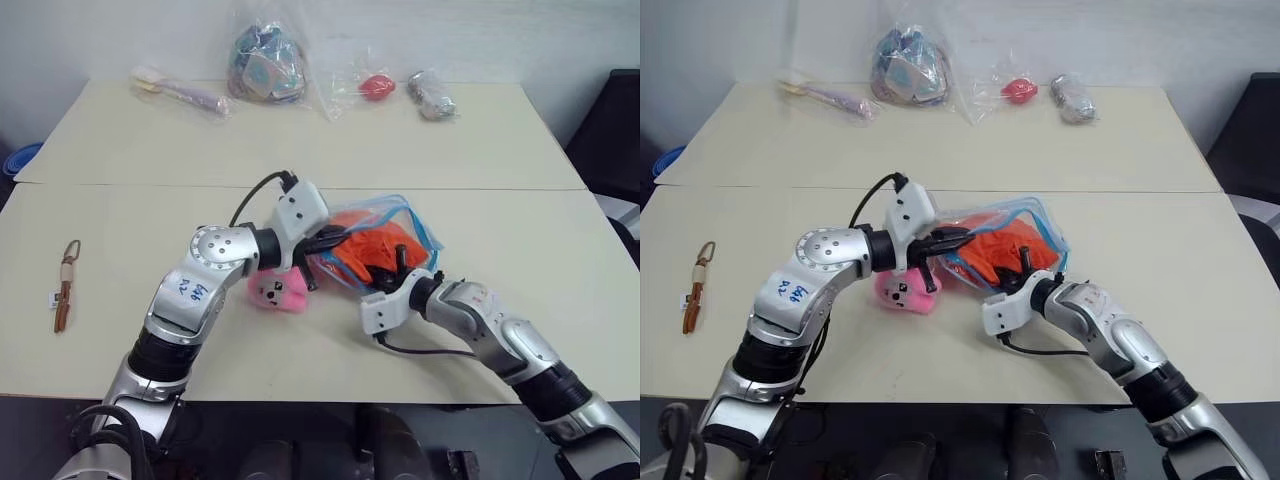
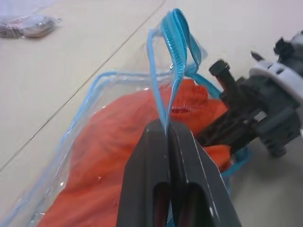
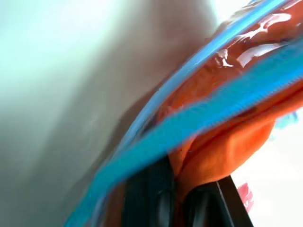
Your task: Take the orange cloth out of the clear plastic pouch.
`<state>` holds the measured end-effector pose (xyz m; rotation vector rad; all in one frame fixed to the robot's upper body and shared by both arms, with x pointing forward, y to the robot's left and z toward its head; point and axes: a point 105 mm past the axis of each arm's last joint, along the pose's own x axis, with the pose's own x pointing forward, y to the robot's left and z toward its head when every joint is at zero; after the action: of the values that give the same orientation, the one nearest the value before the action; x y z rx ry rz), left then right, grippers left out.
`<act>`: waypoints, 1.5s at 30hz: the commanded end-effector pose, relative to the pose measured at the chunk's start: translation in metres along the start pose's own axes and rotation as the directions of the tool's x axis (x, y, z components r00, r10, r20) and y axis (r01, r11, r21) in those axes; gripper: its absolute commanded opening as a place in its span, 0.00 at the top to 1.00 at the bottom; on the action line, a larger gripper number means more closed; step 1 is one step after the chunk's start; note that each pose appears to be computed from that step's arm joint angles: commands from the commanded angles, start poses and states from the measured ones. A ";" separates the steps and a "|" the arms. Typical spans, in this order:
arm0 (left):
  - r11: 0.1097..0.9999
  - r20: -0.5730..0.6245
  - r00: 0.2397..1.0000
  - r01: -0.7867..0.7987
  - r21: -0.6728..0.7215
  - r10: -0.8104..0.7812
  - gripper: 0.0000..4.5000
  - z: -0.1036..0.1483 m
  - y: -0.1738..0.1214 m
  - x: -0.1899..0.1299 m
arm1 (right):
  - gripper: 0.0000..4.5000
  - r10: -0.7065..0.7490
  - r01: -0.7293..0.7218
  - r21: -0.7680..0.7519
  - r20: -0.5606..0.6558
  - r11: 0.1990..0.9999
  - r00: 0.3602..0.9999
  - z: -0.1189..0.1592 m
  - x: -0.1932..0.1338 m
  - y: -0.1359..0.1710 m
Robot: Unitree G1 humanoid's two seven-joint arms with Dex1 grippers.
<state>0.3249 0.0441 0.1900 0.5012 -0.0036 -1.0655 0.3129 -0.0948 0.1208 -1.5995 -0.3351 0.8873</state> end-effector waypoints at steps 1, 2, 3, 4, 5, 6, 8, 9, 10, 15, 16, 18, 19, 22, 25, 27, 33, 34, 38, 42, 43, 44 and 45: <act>0.999 -0.039 0.998 -0.047 0.025 0.048 1.00 -0.011 0.006 -0.002 | 1.00 -0.055 0.055 0.012 0.081 0.998 0.995 0.015 -0.027 -0.030; 0.998 -0.056 0.996 -0.061 0.036 0.063 1.00 -0.016 0.009 -0.001 | 1.00 -0.058 0.053 0.044 0.112 0.998 0.992 0.021 -0.036 -0.035; 0.996 -0.078 0.994 -0.076 0.047 0.080 1.00 -0.022 0.012 -0.001 | 1.00 -0.068 0.053 0.093 0.158 0.994 0.985 0.028 -0.045 -0.041; 0.995 -0.092 0.992 -0.086 0.057 0.091 1.00 -0.026 0.014 0.000 | 1.00 -0.075 0.049 0.137 0.197 0.989 0.978 0.034 -0.052 -0.046; 0.994 -0.096 0.991 -0.092 0.056 0.097 1.00 -0.028 0.016 0.001 | 1.00 -0.072 0.035 0.162 0.225 0.986 0.972 0.038 -0.060 -0.050; 0.994 -0.097 0.990 -0.094 0.053 0.099 1.00 -0.030 0.017 0.002 | 1.00 -0.051 0.001 0.187 0.262 0.982 0.964 0.043 -0.068 -0.052; 0.994 -0.098 0.990 -0.094 0.061 0.099 1.00 -0.031 0.019 0.003 | 1.00 0.004 -0.078 0.227 0.308 0.971 0.951 0.047 -0.085 -0.054; 0.994 -0.100 0.990 -0.089 0.070 0.096 1.00 -0.032 0.019 0.004 | 1.00 0.024 -0.107 0.251 0.316 0.962 0.949 0.044 -0.095 -0.058; 0.994 -0.103 0.990 -0.085 0.076 0.092 1.00 -0.033 0.019 0.004 | 1.00 0.035 -0.129 0.284 0.311 0.950 0.950 0.040 -0.103 -0.062; 0.994 -0.100 0.994 -0.027 0.106 0.037 1.00 -0.036 0.013 0.003 | 1.00 0.006 -0.112 0.481 0.218 0.869 0.976 0.001 -0.146 -0.103; 0.994 -0.095 0.995 -0.014 0.104 0.024 1.00 -0.036 0.011 0.002 | 1.00 -0.012 -0.090 0.505 0.194 0.858 0.981 -0.006 -0.153 -0.111; 0.997 -0.051 0.998 0.024 0.067 -0.020 0.90 -0.030 0.007 -0.005 | 1.00 -0.073 0.032 0.512 0.060 0.858 0.996 -0.040 -0.174 -0.134; 0.996 -0.043 0.998 0.055 0.069 -0.052 0.86 -0.027 0.004 -0.010 | 1.00 -0.092 0.088 0.491 -0.017 0.867 0.996 -0.058 -0.183 -0.142; 0.984 -0.044 0.990 0.135 0.116 -0.131 0.67 -0.023 -0.002 -0.022 | 1.00 -0.079 0.161 0.381 -0.222 0.910 0.972 -0.105 -0.198 -0.144; 0.973 -0.014 0.981 0.194 0.122 -0.193 0.46 -0.012 -0.006 -0.040 | 1.00 -0.117 0.215 0.218 -0.391 0.952 0.913 -0.144 -0.207 -0.144; 0.972 0.019 0.975 0.217 0.092 -0.220 0.32 -0.003 -0.004 -0.053 | 1.00 -0.168 0.229 0.083 -0.457 0.970 0.874 -0.159 -0.208 -0.144; 0.967 0.102 0.963 0.253 -0.023 -0.249 0.26 0.021 0.007 -0.109 | 1.00 -0.235 0.203 -0.118 -0.447 0.972 0.863 -0.170 -0.183 -0.079; 0.970 0.110 0.966 0.238 -0.041 -0.233 0.26 0.023 0.011 -0.115 | 1.00 -0.216 0.192 -0.098 -0.445 0.976 0.869 -0.170 -0.178 -0.061; 0.977 0.133 0.975 0.191 -0.092 -0.178 0.26 0.028 0.022 -0.135 | 1.00 -0.139 0.207 0.099 -0.464 0.973 0.875 -0.163 -0.163 0.006; 0.969 0.119 0.970 0.224 -0.104 -0.212 0.26 0.030 0.015 -0.147 | 1.00 -0.050 0.175 0.241 -0.449 0.955 0.892 -0.145 -0.151 0.044; 0.968 0.116 0.971 0.223 -0.112 -0.211 0.26 0.029 0.015 -0.149 | 1.00 -0.038 0.167 0.251 -0.449 0.953 0.893 -0.143 -0.151 0.047; 0.968 0.113 0.971 0.222 -0.116 -0.209 0.26 0.028 0.016 -0.149 | 1.00 -0.031 0.161 0.255 -0.448 0.954 0.893 -0.142 -0.152 0.048; 0.968 0.101 0.972 0.222 -0.116 -0.211 0.25 0.025 0.015 -0.151 | 0.93 -0.018 0.162 0.286 -0.447 0.944 0.894 -0.142 -0.152 0.052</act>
<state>0.2630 0.1628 0.2466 0.3091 0.0677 -1.2911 0.2977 -0.3072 0.1139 -1.4430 0.0704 0.4797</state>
